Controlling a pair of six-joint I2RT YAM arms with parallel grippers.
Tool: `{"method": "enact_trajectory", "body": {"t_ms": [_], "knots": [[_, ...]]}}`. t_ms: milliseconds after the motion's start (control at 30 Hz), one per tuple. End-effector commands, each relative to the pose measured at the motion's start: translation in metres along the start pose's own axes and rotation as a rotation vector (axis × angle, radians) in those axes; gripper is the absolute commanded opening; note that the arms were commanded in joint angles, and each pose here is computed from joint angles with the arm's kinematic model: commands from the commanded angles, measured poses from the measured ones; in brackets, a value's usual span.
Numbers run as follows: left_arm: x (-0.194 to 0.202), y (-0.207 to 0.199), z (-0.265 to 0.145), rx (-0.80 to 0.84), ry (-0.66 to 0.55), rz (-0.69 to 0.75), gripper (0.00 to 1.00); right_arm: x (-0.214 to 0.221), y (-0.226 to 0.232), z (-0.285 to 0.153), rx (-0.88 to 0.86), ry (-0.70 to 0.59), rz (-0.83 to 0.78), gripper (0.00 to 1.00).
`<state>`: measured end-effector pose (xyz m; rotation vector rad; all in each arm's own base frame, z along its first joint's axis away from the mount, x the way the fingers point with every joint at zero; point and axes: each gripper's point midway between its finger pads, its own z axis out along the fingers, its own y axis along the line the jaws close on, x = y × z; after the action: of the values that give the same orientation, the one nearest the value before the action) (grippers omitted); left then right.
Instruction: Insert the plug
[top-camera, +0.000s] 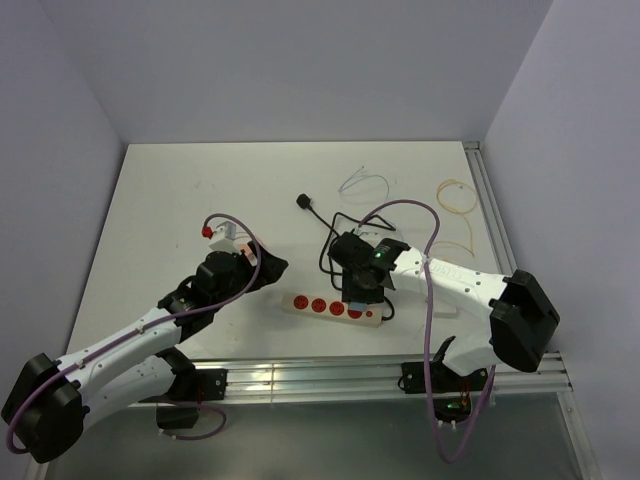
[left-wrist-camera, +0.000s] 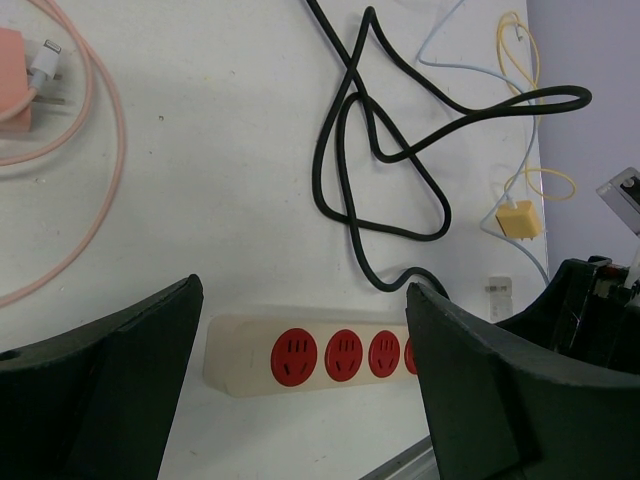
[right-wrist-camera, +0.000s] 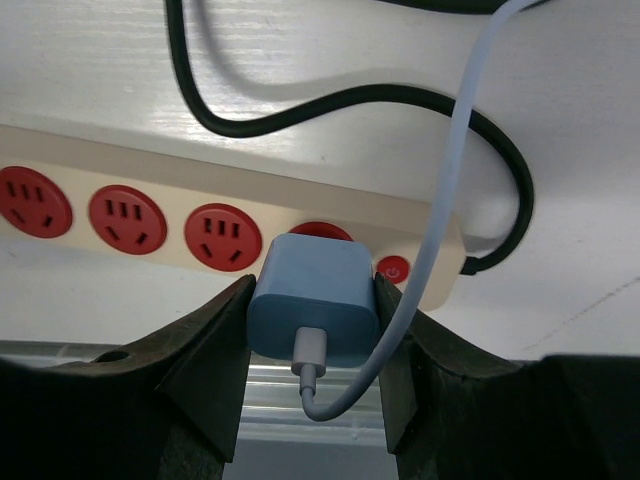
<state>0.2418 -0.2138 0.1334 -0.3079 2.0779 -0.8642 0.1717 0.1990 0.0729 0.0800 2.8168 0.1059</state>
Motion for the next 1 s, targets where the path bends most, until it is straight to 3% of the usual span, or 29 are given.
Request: {"method": "enact_trajectory", "body": {"t_ms": [0,267,967], "knots": [[-0.004,-0.007,0.0,0.036,-0.012,0.0,0.88,-0.008,-0.007,-0.012,0.041,-0.038,-0.019,0.0],[-0.004,-0.006,-0.001,0.033,-0.013,-0.002,0.88,-0.015,-0.001,-0.023,0.015,-0.055,-0.013,0.0],[-0.006,-0.006,-0.003,0.033,-0.017,0.001,0.88,0.004,0.0,0.007,0.023,0.005,-0.012,0.0]]}}
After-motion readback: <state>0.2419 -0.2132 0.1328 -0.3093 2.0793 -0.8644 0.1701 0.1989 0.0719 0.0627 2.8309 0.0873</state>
